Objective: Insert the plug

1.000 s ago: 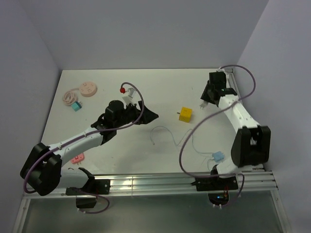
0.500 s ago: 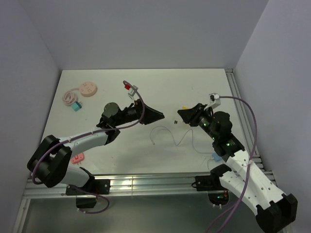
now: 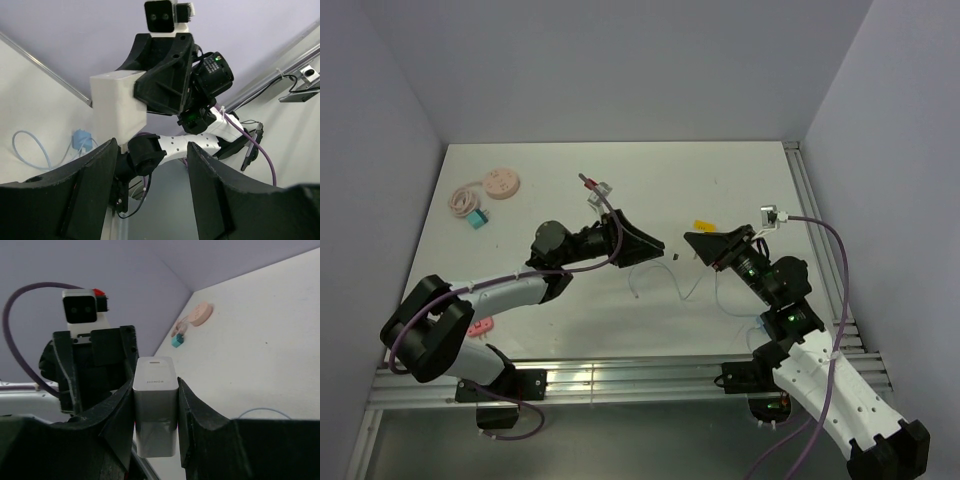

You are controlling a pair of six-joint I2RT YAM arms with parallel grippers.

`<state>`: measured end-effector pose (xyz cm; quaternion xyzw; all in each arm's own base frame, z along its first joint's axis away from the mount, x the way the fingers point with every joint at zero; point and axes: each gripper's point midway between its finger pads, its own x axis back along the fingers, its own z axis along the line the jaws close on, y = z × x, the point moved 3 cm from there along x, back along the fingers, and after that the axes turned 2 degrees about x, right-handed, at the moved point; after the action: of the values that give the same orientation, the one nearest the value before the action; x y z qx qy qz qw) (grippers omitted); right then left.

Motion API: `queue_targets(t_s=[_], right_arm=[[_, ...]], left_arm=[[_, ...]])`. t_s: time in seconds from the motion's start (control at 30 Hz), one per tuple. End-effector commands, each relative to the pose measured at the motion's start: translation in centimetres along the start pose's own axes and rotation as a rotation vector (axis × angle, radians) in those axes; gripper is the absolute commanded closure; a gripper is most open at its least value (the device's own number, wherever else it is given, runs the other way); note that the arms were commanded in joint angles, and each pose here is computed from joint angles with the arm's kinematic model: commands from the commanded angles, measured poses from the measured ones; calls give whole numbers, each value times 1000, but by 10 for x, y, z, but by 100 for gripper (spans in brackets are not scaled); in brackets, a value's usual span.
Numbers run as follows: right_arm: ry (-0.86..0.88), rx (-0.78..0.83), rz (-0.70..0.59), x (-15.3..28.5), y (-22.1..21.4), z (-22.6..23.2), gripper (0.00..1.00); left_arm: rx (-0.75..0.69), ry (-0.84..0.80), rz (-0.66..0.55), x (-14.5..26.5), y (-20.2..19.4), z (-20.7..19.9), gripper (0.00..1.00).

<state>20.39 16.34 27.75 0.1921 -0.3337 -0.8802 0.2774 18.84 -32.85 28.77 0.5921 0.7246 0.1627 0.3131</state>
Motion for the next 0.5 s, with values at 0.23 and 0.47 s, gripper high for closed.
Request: queue_targets(t_s=[0.23, 0.47], right_arm=[[230, -47, -70, 2, 28, 56, 100], [258, -72, -60, -2, 25, 60, 100]], left_arm=[[-69, 47, -16, -13, 9, 0, 35], [-36, -24, -9, -21, 8, -6, 34]])
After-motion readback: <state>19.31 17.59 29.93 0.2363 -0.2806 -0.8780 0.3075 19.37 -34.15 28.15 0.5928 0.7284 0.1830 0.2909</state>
